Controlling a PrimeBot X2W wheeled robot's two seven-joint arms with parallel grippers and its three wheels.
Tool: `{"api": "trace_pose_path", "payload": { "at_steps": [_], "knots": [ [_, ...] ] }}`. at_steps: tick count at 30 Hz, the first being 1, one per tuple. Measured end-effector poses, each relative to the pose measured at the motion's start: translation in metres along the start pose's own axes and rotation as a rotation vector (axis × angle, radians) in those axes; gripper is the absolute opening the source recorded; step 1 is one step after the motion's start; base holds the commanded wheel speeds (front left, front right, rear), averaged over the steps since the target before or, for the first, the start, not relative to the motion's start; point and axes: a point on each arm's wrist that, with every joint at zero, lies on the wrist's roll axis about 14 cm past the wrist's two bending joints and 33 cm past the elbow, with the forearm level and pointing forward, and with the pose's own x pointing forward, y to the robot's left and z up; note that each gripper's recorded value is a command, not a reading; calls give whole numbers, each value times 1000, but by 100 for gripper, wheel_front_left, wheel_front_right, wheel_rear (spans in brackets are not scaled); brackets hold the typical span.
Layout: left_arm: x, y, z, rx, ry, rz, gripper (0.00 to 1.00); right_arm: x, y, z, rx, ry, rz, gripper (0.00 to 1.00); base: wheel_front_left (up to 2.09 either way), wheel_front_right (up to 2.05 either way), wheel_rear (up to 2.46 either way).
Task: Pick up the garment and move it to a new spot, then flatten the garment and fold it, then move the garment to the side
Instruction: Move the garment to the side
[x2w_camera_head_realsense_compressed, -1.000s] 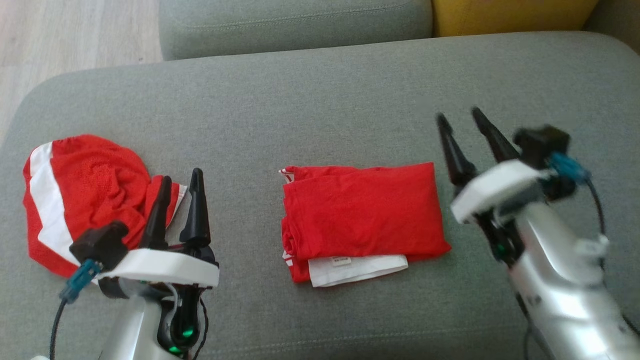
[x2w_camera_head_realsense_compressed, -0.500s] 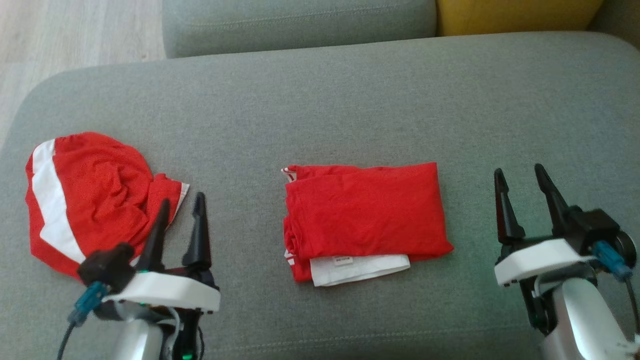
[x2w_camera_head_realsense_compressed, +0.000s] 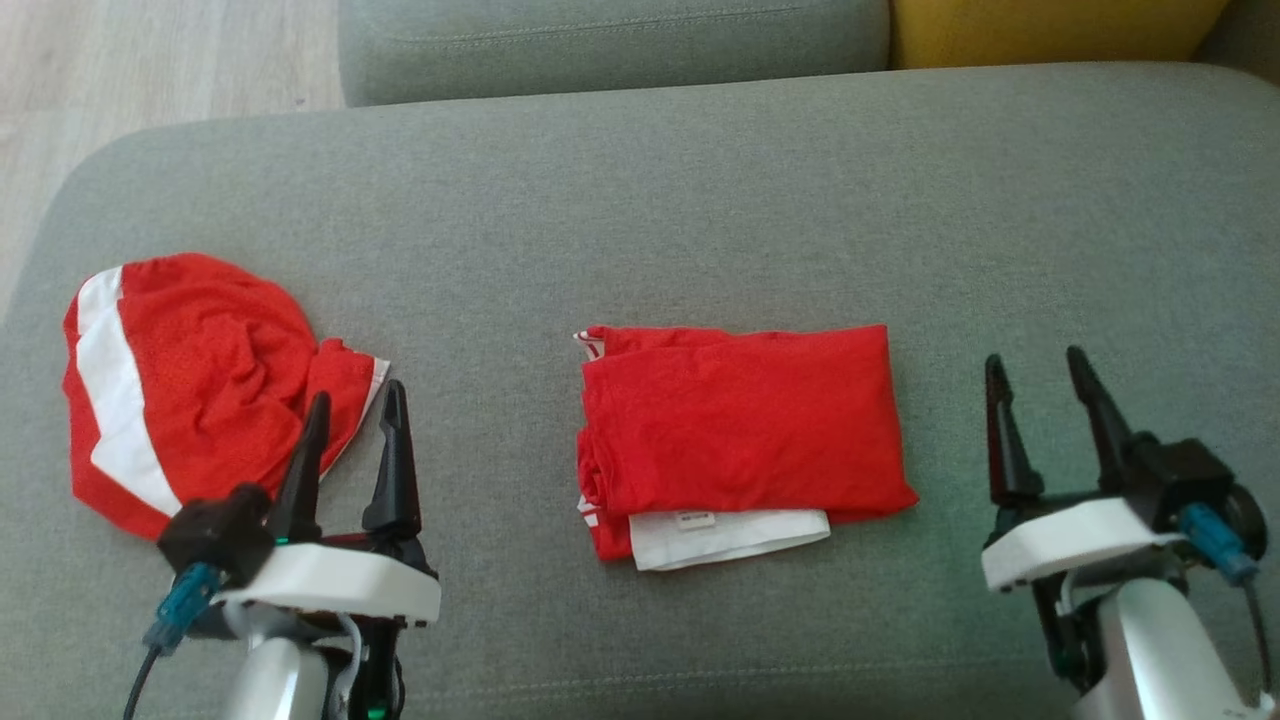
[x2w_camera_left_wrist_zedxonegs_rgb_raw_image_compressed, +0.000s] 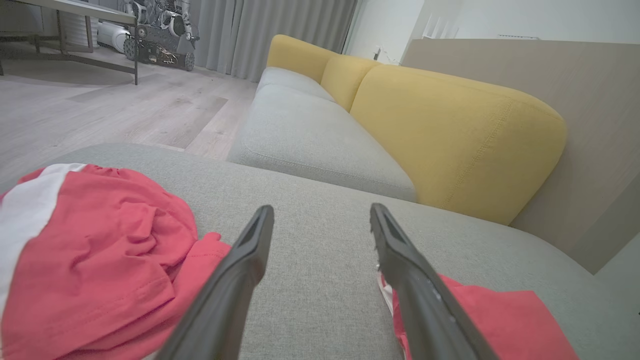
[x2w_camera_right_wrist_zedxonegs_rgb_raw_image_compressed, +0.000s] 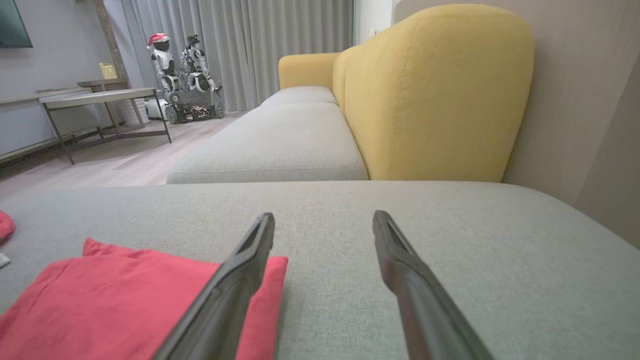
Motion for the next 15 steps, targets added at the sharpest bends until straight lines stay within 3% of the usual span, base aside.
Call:
{"api": "trace_pose_path", "payload": {
  "at_steps": [9, 15],
  "knots": [
    [-2, 5, -7, -3, 21, 11, 100, 1, 13, -27, 15, 89, 33, 100, 0, 0, 0],
    [-3, 10, -12, -4, 35, 26, 100, -3, 26, -61, 43, 224, 65, 100, 0, 0, 0]
  ]
}}
